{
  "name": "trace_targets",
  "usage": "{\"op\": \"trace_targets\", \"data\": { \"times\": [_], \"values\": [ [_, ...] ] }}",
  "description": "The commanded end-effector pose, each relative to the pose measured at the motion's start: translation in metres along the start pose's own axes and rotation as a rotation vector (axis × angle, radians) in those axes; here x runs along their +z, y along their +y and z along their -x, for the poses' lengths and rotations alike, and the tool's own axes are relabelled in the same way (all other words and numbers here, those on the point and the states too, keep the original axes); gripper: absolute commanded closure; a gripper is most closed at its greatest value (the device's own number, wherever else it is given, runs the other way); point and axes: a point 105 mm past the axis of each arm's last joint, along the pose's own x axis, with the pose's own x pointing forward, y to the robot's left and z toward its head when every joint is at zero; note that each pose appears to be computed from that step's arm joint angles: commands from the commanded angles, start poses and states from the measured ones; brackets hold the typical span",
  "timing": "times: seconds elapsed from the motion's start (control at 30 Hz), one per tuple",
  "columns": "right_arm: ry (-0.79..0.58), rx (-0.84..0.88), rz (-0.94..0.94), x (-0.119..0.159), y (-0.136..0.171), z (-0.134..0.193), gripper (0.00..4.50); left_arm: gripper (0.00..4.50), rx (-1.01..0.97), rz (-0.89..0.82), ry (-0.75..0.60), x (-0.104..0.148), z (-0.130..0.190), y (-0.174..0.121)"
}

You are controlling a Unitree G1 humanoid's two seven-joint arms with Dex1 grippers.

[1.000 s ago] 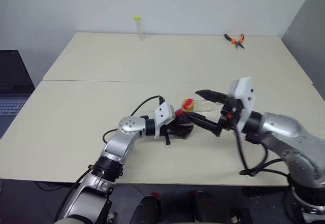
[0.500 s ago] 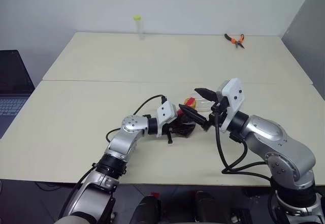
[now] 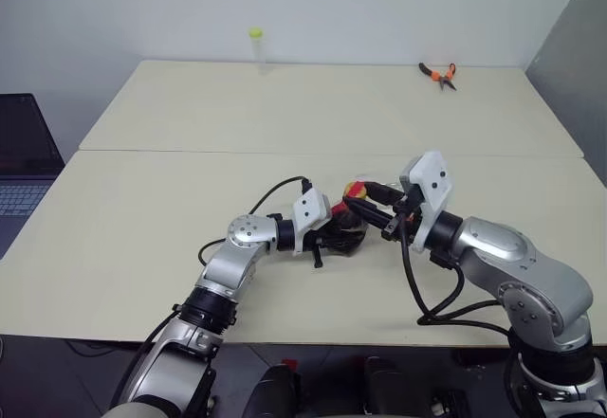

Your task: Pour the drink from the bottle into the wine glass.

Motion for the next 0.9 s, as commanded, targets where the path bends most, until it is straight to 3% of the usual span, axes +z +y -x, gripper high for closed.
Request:
{"op": "trace_targets", "data": {
  "times": [0.03,0.17,0.27,0.37,0.53,0.77,0.83,0.9],
  "values": [
    [-0.076,0.042,-0.004,0.018,0.002,0.004,3.24,3.66,-0.014,-0.065,-0.043,0.018,-0.001,0.001],
    [-0.040,0.250,0.028,0.018,0.002,0.009,3.24,3.71,-0.067,-0.063,-0.052,0.020,0.001,-0.008],
    [0.147,0.390,0.120,0.002,-0.022,0.010,3.24,3.71,-0.145,-0.076,-0.056,0.024,0.002,-0.021],
    [0.269,0.457,0.190,-0.005,-0.041,0.011,3.24,3.73,-0.159,-0.086,-0.069,0.029,0.001,-0.025],
    [0.302,0.539,0.174,-0.001,-0.044,0.017,3.24,3.73,-0.150,-0.090,-0.077,0.030,-0.001,-0.028],
    [0.188,0.511,0.146,0.014,-0.019,0.026,0.83,3.73,-0.103,-0.082,-0.077,0.027,-0.002,-0.023],
    [0.077,0.444,0.145,0.030,-0.010,0.025,0.16,3.74,-0.081,-0.087,-0.066,0.024,-0.002,-0.019],
    [-0.034,0.325,0.187,0.047,0.000,0.023,0.16,3.75,-0.052,-0.089,-0.054,0.019,-0.002,-0.013]
  ]
}}
